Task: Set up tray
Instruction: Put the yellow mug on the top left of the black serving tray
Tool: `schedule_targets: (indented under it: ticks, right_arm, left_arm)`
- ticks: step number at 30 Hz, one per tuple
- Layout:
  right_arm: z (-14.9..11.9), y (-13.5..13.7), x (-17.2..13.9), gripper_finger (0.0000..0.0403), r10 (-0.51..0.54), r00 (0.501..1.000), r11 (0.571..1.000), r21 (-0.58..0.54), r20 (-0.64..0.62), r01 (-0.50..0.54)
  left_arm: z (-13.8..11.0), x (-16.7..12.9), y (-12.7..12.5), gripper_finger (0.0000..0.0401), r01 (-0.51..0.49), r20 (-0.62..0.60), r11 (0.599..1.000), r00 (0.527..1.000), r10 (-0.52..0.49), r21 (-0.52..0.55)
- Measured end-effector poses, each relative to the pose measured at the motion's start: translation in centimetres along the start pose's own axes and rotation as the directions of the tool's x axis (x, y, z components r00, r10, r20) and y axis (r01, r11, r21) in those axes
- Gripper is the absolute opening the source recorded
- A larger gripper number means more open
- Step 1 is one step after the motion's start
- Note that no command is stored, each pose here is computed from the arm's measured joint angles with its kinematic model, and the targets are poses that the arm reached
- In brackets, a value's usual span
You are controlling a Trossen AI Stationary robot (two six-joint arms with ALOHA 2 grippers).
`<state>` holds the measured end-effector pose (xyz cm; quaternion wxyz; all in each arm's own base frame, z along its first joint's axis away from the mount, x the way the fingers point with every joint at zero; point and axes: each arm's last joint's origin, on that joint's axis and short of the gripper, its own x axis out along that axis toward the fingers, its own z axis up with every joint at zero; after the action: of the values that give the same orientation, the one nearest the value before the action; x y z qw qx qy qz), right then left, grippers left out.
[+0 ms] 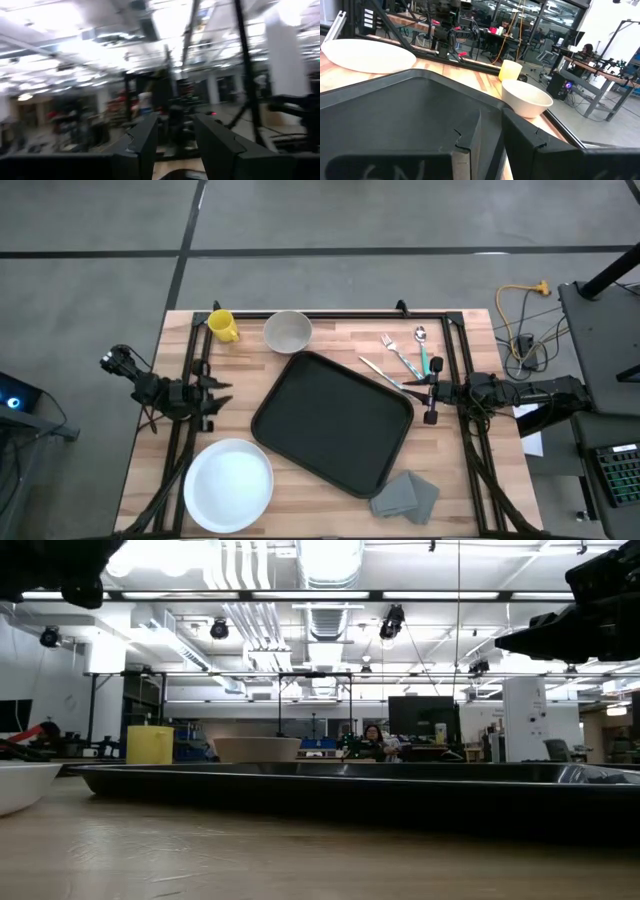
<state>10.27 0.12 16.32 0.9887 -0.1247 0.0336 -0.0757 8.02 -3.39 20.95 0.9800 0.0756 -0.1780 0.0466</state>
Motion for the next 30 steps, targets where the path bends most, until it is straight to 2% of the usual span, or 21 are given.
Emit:
schedule_targets:
  ticks: [3,10,18,25,30]
  right_arm:
    - [0.0,0.0,0.0,0.0068,0.0,1.0,1.0,0.005,0.0,0.0]
    - [0.0,0.0,0.0,0.0068,0.0,1.0,1.0,0.004,0.0,0.0]
    - [0.0,0.0,0.0,0.0068,0.0,1.0,1.0,0.003,0.0,0.0]
    - [0.0,0.0,0.0,0.0068,0.0,1.0,1.0,0.003,0.0,0.0]
    - [0.0,0.0,0.0,0.0068,0.0,1.0,1.0,0.004,0.0,0.0]
  left_arm:
    - [0.8,0.1,0.4,0.0116,-0.05,0.002,0.999,0.999,0.05,-0.015]
    - [2.5,0.3,1.0,0.0116,-0.068,0.038,0.997,0.997,0.07,-0.046]
    - [2.3,0.5,1.4,0.0116,-0.122,0.03,0.992,0.992,0.122,-0.017]
    - [1.1,0.9,1.8,0.0116,-0.209,-0.016,0.977,0.978,0.209,-0.046]
    - [0.4,1.6,2.1,0.0116,-0.279,-0.068,0.955,0.96,0.273,-0.104]
